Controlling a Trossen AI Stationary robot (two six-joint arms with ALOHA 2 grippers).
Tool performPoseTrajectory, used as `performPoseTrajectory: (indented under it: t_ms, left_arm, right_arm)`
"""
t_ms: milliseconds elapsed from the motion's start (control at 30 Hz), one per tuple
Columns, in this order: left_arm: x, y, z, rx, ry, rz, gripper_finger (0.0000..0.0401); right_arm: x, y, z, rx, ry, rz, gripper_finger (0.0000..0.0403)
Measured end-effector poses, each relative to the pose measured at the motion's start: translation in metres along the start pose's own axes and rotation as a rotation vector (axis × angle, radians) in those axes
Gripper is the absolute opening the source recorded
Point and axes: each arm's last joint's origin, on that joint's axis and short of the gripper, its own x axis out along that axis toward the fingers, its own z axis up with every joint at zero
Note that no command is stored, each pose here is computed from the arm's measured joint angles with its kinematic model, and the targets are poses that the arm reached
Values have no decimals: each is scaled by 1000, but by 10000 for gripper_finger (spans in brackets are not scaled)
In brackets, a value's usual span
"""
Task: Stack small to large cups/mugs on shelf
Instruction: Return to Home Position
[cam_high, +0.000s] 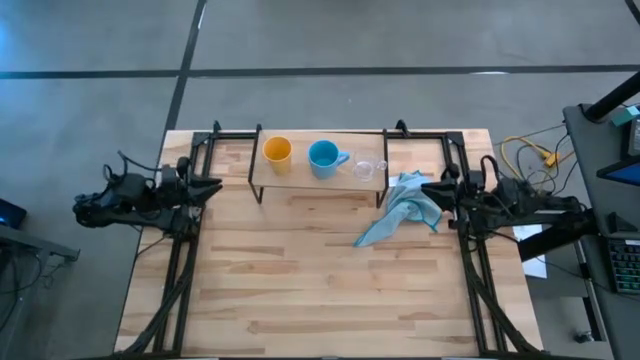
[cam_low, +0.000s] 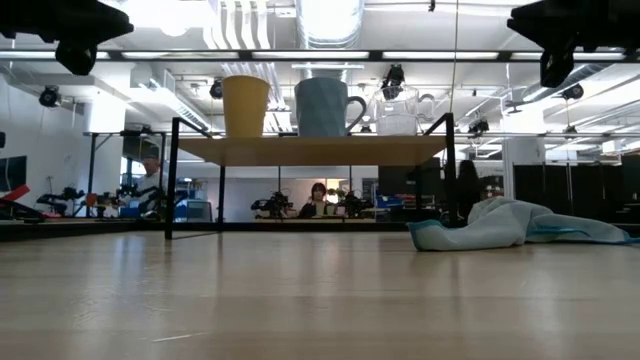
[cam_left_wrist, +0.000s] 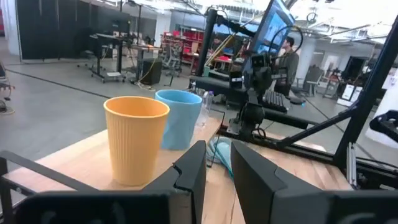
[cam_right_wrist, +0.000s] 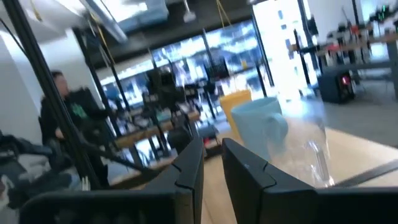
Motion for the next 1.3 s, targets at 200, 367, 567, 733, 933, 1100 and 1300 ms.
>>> performPoseTrajectory:
  t_ms: [200, 367, 567, 733, 933, 1100, 1300]
  left_arm:
    - [2, 0, -2, -1, -8, 16, 61]
    - [11, -2, -12, -16, -57, 7, 61]
    - [27, -4, -38, -39, -111, -5, 61]
    - [34, -3, -55, -44, -79, 18, 61]
    - [34, -3, -55, -15, -109, 26, 61]
    - [36, -3, -62, -9, -96, 27, 61]
    - [43, -2, -80, -31, -150, 17, 61]
  right_arm:
    - [-2, -6, -18, 25, -59, 16, 54]
    - [1, -7, -26, 33, -100, 27, 54]
    - [1, -9, -34, 28, -111, 30, 54]
    - [2, -12, -46, 46, -140, 37, 54]
    - [2, -12, -44, 56, -164, 35, 54]
    - [2, -12, -43, 50, -171, 36, 54]
    - [2, -12, -43, 50, -171, 37, 54]
